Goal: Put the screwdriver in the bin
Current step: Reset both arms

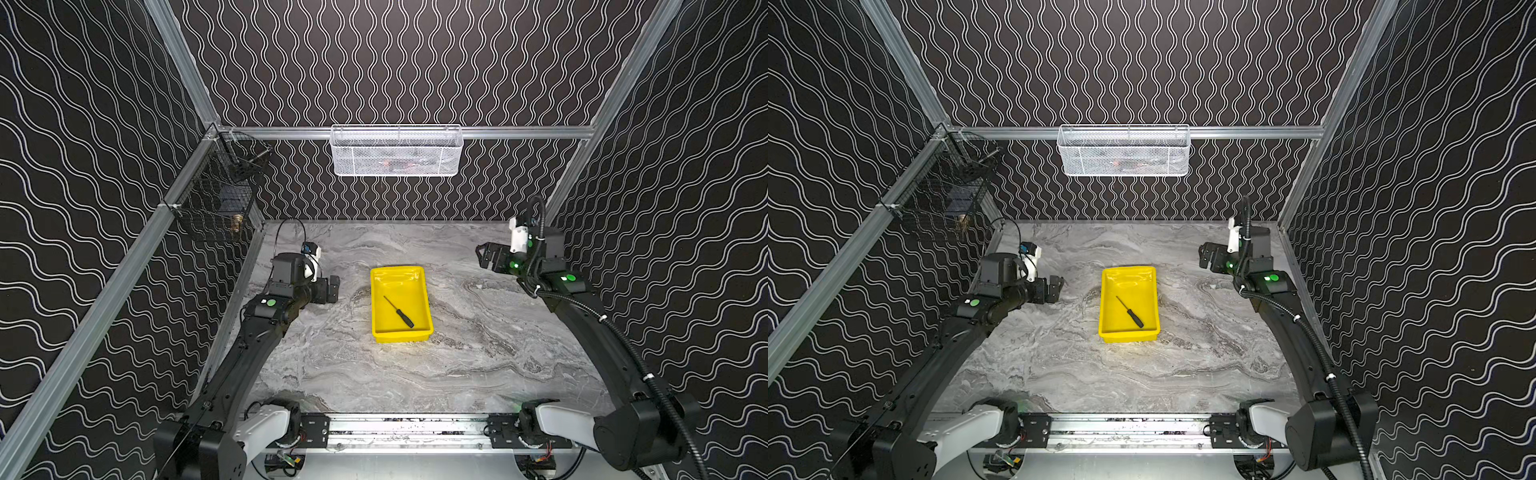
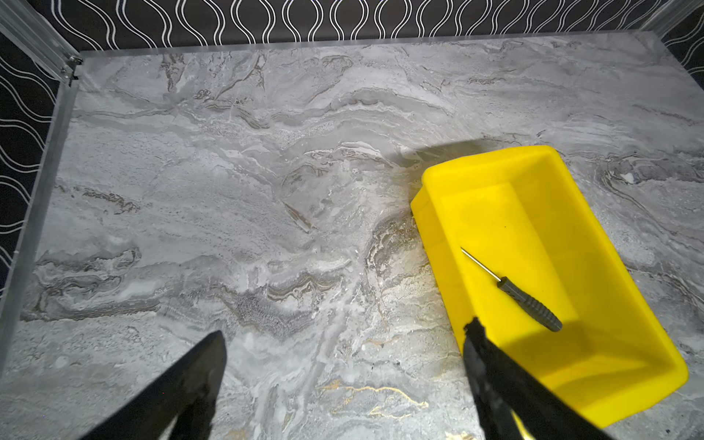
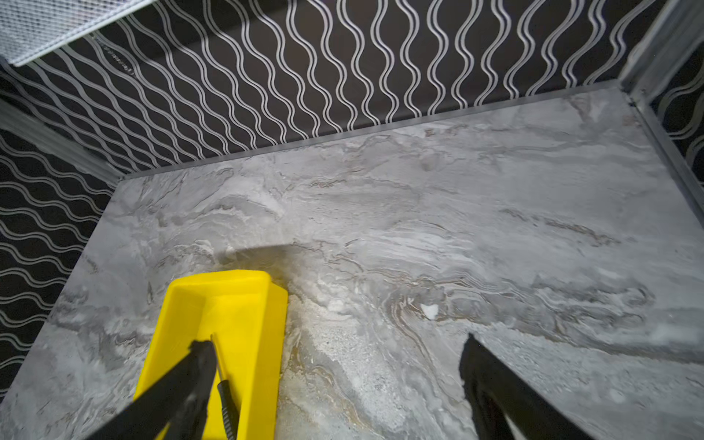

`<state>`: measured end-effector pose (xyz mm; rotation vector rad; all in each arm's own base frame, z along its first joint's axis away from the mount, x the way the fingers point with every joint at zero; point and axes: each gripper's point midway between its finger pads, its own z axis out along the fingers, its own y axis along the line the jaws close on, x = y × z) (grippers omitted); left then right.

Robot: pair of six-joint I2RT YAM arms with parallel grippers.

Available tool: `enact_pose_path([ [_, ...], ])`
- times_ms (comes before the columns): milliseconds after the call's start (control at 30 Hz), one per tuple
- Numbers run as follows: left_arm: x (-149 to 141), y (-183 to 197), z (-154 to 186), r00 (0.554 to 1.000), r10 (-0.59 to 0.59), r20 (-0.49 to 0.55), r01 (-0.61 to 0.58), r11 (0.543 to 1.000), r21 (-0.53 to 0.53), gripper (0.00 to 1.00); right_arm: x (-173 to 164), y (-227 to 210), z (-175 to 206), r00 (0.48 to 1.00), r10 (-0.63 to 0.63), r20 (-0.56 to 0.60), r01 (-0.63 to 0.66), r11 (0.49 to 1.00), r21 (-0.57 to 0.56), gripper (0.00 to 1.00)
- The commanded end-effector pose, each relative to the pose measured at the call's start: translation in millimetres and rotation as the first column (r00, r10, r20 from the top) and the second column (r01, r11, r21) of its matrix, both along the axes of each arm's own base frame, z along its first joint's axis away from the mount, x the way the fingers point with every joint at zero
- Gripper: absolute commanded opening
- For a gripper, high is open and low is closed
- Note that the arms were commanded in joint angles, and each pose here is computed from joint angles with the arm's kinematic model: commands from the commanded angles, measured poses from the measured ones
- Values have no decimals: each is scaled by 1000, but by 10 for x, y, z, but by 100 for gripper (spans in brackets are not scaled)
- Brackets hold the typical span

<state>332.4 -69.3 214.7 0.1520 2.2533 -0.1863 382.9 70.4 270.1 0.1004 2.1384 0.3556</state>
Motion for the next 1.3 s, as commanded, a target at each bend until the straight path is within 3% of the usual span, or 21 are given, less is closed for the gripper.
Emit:
enact_pose_path([
  [0, 106, 64, 176, 996, 56, 74, -55, 998, -11, 99, -4, -114, 104, 997, -35, 66, 33, 999, 27, 99],
  [233, 261, 278, 395, 969, 134, 210, -151, 986, 70, 99, -126, -313, 222, 982, -109, 152, 107, 994, 20, 99],
  [400, 395, 196, 413, 940, 35, 339, -83, 988, 128, 99, -146, -373, 70, 986, -103, 134, 111, 992, -59, 99],
  [500, 449, 208, 359, 925, 36, 378, -95, 986, 139, 99, -152, -353, 10, 991, -80, 108, 89, 993, -79, 99],
  [633, 514, 207, 265, 906, 29, 422, -101, 983, 150, 99, -162, -371, -50, 990, -88, 112, 98, 992, -84, 99],
  [733, 545, 209, 171, 893, 42, 449, -112, 985, 130, 99, -174, -301, -24, 980, 9, 199, 23, 987, -162, 99],
  [867, 533, 333, 6, 871, 104, 479, -185, 975, 126, 99, -228, -482, -4, 954, -105, 280, 148, 980, -134, 99],
  [967, 494, 364, -161, 860, 84, 504, -193, 966, 170, 99, -285, -536, -44, 922, -120, 368, 181, 974, -138, 99],
  [1033, 453, 445, -270, 851, 131, 508, -238, 959, 153, 99, -319, -584, -102, 898, -154, 412, 216, 970, -108, 99],
  [1167, 402, 535, -532, 861, 169, 479, -280, 945, 170, 99, -376, -686, -233, 847, -206, 491, 280, 957, -82, 99],
  [1267, 387, 583, -662, 859, 187, 476, -303, 936, 179, 99, -373, -724, -347, 840, -220, 497, 301, 950, -88, 99],
])
